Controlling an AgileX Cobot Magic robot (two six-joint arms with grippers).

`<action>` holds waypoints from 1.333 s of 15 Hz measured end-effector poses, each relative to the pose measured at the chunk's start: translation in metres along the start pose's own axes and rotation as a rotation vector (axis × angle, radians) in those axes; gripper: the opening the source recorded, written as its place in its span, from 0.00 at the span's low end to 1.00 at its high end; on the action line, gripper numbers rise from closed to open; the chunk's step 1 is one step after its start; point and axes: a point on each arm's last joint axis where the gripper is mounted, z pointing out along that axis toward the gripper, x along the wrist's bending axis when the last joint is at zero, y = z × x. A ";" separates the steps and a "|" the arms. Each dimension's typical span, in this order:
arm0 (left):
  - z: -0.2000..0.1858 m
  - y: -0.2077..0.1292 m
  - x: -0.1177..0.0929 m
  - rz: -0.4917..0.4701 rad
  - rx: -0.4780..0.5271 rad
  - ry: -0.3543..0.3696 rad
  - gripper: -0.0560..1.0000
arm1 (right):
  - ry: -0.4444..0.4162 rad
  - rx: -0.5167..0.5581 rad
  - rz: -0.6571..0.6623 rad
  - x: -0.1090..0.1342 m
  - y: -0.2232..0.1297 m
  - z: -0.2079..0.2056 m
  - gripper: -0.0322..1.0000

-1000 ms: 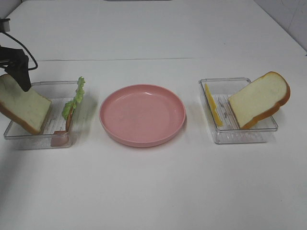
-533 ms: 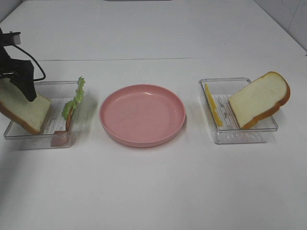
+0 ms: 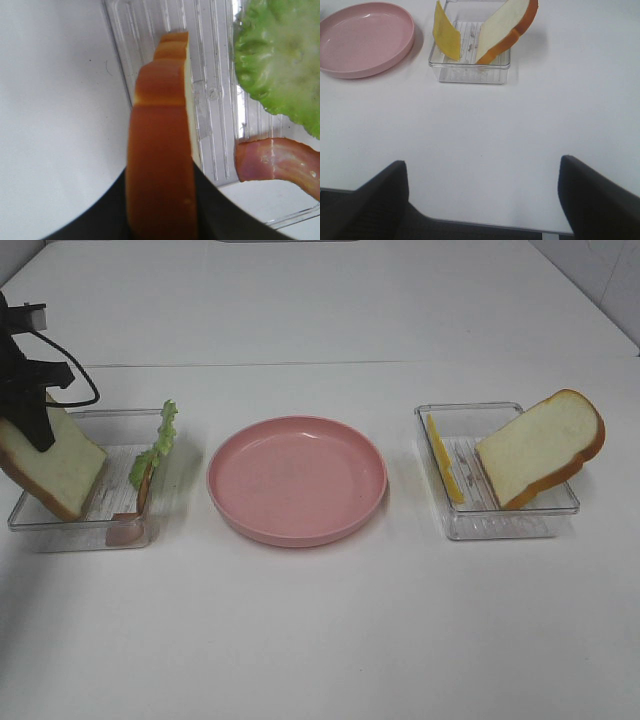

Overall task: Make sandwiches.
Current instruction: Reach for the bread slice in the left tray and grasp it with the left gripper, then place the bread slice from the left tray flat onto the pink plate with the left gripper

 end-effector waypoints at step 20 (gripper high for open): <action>-0.120 -0.022 -0.153 0.135 -0.334 -0.397 0.23 | 0.001 0.000 0.000 0.000 0.000 0.000 0.81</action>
